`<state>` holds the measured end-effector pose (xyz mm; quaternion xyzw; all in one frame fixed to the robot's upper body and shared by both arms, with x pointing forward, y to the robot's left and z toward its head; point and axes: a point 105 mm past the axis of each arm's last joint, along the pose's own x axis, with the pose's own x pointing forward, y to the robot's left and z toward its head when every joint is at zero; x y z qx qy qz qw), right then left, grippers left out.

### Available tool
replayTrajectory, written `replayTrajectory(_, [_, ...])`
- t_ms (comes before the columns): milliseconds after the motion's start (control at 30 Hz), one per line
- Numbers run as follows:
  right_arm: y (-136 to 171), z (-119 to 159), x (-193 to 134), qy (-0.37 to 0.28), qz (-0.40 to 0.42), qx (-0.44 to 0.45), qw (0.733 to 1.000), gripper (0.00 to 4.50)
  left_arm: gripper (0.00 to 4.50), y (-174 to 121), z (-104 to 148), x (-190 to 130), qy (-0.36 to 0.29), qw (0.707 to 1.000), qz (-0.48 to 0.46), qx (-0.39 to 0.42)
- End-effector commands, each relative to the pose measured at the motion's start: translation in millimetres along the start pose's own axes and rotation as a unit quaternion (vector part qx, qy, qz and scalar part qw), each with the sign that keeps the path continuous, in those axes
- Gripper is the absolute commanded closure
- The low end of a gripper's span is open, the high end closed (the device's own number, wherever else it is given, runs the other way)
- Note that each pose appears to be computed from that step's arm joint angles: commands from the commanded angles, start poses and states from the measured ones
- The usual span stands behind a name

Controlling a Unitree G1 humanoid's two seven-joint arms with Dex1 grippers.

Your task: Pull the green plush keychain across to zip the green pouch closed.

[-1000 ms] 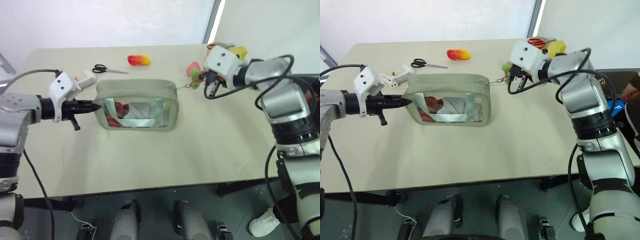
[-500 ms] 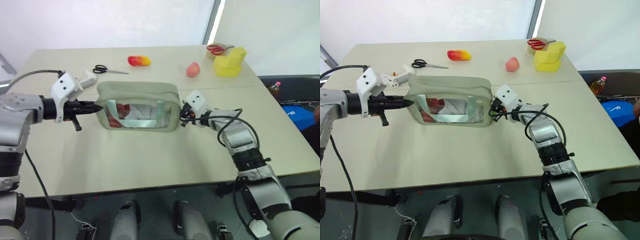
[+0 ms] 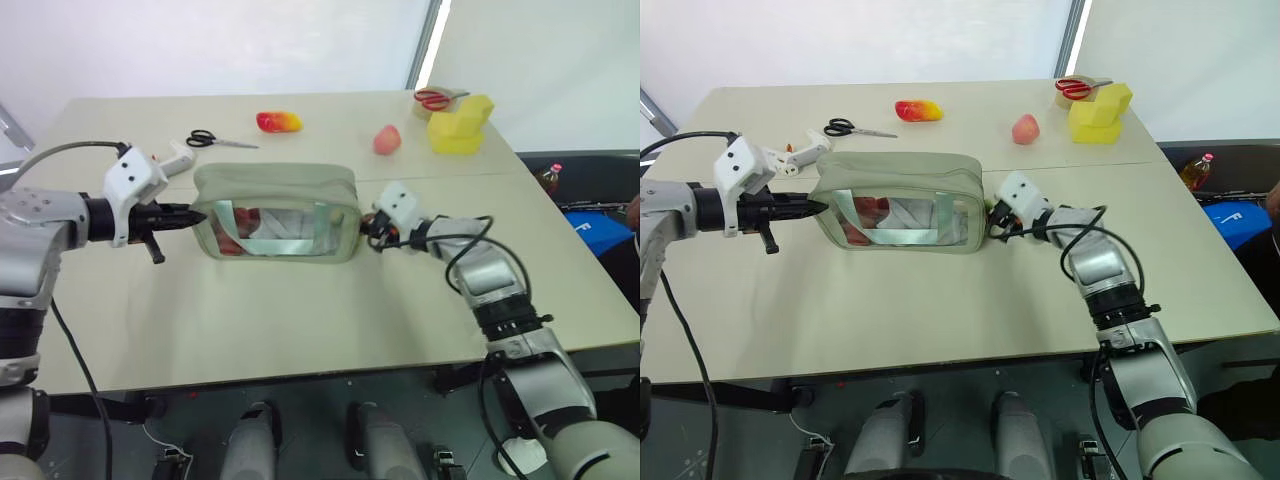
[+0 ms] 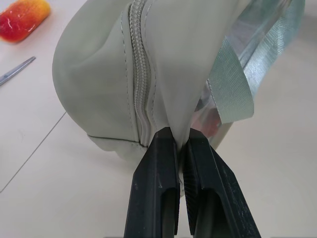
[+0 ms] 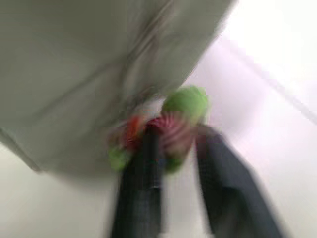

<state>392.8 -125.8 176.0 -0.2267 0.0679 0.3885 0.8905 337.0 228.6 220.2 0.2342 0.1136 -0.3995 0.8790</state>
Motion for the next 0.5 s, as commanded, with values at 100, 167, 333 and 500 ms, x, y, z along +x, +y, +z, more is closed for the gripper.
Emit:
replayTrajectory(100, [0,65,-71,-0.038,0.079,-0.039,0.995,0.51,1.9,11,25,-17,-0.054,0.998,0.004,-0.038])
replayTrajectory(167, [13,77,-88,-0.033,0.126,-0.039,0.991,0.0,0.75,14,24,-25,-0.05,0.998,-0.001,-0.044])
replayTrajectory(333, [22,92,-97,-0.032,0.142,-0.044,0.988,0.0,0.04,21,36,-39,-0.067,0.996,0.005,-0.058])
replayTrajectory(500, [17,93,-92,-0.035,0.105,-0.057,0.992,0.0,0.04,24,42,-47,-0.076,0.995,0.012,-0.063])
